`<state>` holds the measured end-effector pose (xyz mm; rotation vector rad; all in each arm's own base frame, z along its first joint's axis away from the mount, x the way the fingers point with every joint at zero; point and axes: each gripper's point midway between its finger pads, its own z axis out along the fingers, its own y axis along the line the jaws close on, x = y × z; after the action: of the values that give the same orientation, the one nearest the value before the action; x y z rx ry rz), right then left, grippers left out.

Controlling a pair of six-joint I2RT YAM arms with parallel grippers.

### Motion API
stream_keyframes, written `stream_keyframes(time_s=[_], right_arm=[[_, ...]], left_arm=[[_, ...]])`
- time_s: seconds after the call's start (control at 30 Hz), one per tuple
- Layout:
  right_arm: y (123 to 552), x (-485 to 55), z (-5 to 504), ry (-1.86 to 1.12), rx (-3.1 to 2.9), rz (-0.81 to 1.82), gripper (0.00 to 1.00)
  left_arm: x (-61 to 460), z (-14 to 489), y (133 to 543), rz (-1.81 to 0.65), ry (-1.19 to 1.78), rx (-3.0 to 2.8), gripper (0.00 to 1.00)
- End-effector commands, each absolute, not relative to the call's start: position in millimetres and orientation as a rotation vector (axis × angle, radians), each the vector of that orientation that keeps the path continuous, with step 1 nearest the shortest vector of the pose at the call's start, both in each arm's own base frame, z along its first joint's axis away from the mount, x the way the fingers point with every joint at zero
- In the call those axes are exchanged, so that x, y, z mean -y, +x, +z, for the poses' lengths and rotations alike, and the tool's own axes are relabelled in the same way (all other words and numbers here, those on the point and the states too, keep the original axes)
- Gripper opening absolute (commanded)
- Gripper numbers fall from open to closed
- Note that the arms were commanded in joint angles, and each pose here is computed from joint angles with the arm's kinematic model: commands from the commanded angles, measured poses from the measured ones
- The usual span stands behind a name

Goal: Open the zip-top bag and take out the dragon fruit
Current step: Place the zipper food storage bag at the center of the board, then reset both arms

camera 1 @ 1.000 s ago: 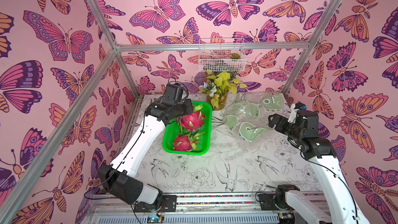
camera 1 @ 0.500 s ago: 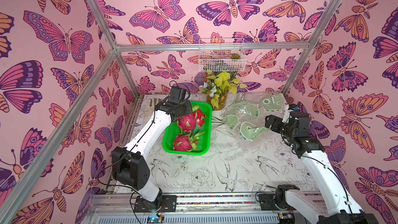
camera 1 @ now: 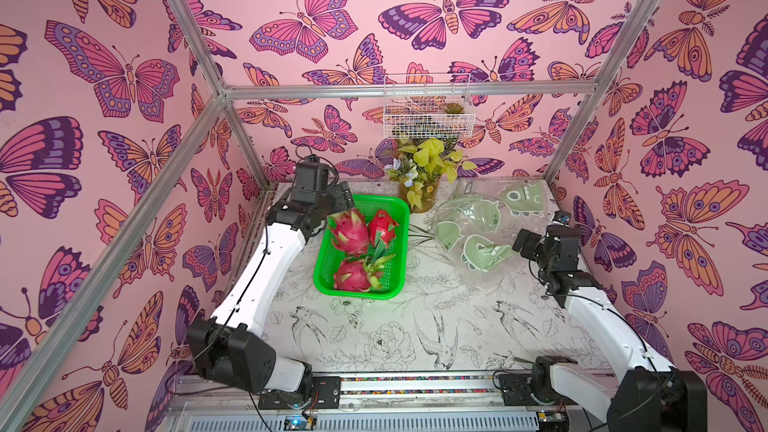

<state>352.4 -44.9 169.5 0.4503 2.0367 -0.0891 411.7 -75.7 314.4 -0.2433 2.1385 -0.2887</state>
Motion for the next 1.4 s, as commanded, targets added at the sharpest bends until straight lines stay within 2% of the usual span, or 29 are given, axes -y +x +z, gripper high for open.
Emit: stream_keyframes(time_s=[0.0, 0.2, 0.43, 0.57, 0.73, 1.13, 1.37], right_arm=[[363.4, 56.6, 175.9, 0.408, -1.961, -0.177, 0.99], [376.6, 51.9, 150.7, 0.334, -1.956, -0.174, 0.99], [387.6, 41.0, 114.9, 0.273, -1.942, -0.084, 0.99], [389.6, 29.8, 105.2, 0.201, -1.933, -0.038, 0.99], [391.3, 24.7, 98.0, 0.168, -1.870, -0.016, 0.99], [393.0, 19.3, 95.4, 0.135, -1.931, -0.013, 0.99], [393.2, 19.3, 95.3, 0.135, -1.932, -0.014, 0.99]], left_arm=[[65.7, 316.3, 412.0, -0.298, -0.181, -2.080, 0.85], [22.6, 298.6, 396.4, -0.059, -0.211, -1.950, 0.84], [-41.1, 233.2, 374.2, 0.226, -0.323, -1.821, 0.85], [-65.5, 184.2, 369.3, 0.231, -0.377, -1.859, 0.84], [-65.2, 160.9, 376.8, 0.267, -0.260, -1.817, 0.86], [-28.6, 154.4, 407.0, 0.079, -0.062, -1.862, 0.87], [-53.5, 146.4, 380.6, 0.224, -0.168, -1.887, 0.87]])
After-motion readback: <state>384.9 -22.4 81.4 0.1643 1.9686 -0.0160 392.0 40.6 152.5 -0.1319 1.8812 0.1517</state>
